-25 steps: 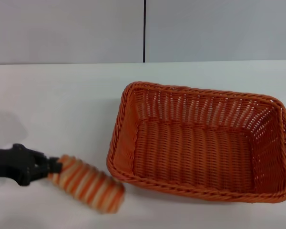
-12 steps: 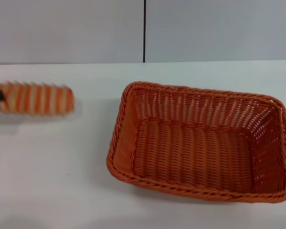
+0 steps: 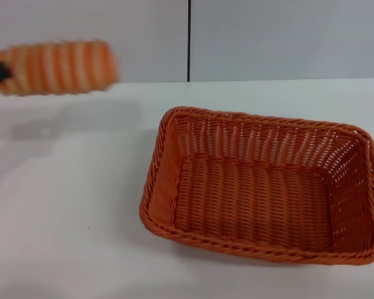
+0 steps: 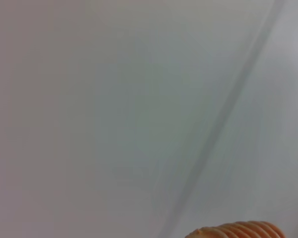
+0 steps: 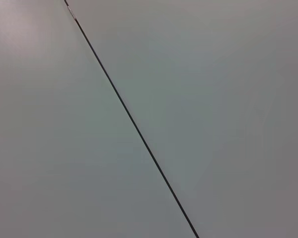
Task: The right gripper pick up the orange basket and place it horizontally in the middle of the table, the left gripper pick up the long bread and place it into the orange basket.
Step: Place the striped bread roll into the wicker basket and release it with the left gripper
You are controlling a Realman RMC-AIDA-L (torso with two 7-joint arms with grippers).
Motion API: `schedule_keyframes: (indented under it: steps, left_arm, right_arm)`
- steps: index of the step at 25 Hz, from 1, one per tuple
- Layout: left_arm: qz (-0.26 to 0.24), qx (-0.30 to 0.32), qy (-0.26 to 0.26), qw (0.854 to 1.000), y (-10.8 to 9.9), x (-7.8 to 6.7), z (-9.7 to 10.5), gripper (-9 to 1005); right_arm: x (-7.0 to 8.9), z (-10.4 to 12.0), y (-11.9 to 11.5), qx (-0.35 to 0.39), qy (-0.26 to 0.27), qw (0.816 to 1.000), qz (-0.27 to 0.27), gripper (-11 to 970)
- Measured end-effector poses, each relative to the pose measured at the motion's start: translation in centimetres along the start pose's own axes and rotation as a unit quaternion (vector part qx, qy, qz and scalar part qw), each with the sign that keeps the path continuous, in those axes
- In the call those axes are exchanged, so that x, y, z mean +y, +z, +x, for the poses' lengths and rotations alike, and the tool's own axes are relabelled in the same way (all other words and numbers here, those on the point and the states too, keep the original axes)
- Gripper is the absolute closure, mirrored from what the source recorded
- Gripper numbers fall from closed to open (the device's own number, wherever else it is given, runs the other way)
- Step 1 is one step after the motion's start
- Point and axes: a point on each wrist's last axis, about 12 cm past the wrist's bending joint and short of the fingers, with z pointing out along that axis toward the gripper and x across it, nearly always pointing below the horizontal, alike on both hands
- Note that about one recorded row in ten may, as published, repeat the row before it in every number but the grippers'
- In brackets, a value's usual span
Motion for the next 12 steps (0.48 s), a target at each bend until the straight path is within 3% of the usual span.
schedule_keyframes:
  steps: [2, 4, 6, 7, 12]
  left_arm:
    - [0.029, 0.001, -0.006, 1.000, 1.1, -0.6, 0.3, 907]
    - [0.109, 0.021, -0.032, 0.993, 5.1, -2.1, 2.0, 906]
    - [0.109, 0.021, -0.032, 0.993, 5.1, -2.1, 2.0, 906]
    - [0.142, 0.037, -0.043, 0.988, 7.1, -2.8, 2.9, 906]
    - [0.180, 0.069, -0.045, 0.980, 9.1, -3.9, 3.9, 907]
  right_arm:
    - [0.0, 0.1, 0.1, 0.001, 0.000, 1.000, 0.001, 407]
    - [0.0, 0.2, 0.2, 0.002, 0.000, 1.000, 0.000, 407]
    - [0.0, 0.2, 0.2, 0.002, 0.000, 1.000, 0.000, 407]
    - [0.0, 0.2, 0.3, 0.002, 0.000, 1.000, 0.001, 407]
    - [0.1, 0.6, 0.4, 0.002, 0.008, 1.000, 0.004, 408]
